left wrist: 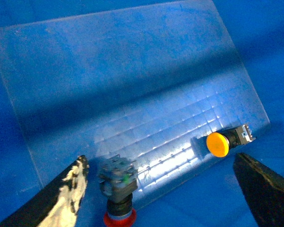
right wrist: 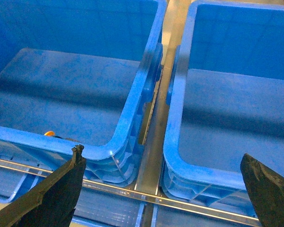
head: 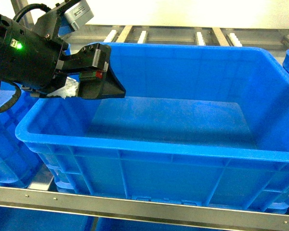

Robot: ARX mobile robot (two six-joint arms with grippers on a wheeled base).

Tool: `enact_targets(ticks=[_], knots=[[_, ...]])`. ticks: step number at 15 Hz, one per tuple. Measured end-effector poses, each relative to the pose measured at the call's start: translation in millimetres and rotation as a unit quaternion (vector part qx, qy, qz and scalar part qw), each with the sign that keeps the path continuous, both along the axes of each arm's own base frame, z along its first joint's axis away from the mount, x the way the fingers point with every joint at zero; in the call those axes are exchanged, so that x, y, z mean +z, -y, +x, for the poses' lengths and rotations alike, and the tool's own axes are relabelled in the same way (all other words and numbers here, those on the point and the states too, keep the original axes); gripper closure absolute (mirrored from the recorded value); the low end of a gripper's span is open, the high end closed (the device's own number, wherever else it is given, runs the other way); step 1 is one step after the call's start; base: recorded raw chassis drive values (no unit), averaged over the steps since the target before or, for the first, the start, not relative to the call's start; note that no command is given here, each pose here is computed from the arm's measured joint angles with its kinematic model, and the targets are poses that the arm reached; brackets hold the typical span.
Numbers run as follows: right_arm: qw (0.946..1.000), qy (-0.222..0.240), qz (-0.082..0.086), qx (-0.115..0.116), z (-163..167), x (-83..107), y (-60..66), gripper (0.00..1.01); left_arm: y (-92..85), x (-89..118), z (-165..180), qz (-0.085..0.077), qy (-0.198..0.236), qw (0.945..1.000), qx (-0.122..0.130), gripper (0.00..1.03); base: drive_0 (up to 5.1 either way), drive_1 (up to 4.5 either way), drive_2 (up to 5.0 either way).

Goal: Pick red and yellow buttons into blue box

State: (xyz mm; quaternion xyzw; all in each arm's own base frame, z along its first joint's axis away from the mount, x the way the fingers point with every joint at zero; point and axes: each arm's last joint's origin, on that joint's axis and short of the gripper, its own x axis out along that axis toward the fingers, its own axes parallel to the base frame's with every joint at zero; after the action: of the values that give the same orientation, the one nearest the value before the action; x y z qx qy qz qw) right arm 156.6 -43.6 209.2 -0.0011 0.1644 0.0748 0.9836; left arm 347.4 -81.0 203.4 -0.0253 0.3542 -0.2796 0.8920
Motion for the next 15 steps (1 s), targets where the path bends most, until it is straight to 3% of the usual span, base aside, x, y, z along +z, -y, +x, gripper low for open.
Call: enact_targets(ticks=[3, 8, 10, 12, 13, 14, 15], knots=[[1.0, 0.0, 0.0, 0.0, 0, 0.0, 0.0, 0.03, 0.0, 0, 0, 0.0, 0.0, 1.0, 0.0, 0.03, 0.0, 0.0, 0.0], [1.0, 0.0, 0.0, 0.0, 0, 0.0, 0.0, 0.03, 0.1, 0, 0, 0.0, 0.003, 1.0, 0.0, 0.05, 0.0, 0.0, 0.0], [1.0, 0.0, 0.0, 0.0, 0, 0.0, 0.0, 0.03, -2.5, 7, -24, 0.017, 0.045, 0.9989, 0.003, 0.05, 0.0, 0.0, 0.0], [1.0, 0.0, 0.0, 0.0, 0, 0.0, 0.0, 0.03, 0.8, 39, -66, 0.016, 0.114, 0.993, -0.025, 0.05, 0.0, 0.0, 0.0], [1.0, 0.0, 0.0, 0.0, 0, 0.0, 0.0, 0.03, 4.5, 75, -139, 0.028, 0.21, 0.9771, -0.022, 0.05, 0.0, 0.0, 0.0], [1.0, 0.0, 0.0, 0.0, 0, 0.0, 0.0, 0.03, 1.2, 85, -158, 0.036, 0.237, 0.9708, 0.0, 0.05, 0.0, 0.0, 0.0], [1.0, 0.0, 0.0, 0.0, 0, 0.0, 0.0, 0.03, -3.0, 85, -167, 0.05, 0.244, 0.968, 0.028, 0.05, 0.0, 0.0, 0.0]])
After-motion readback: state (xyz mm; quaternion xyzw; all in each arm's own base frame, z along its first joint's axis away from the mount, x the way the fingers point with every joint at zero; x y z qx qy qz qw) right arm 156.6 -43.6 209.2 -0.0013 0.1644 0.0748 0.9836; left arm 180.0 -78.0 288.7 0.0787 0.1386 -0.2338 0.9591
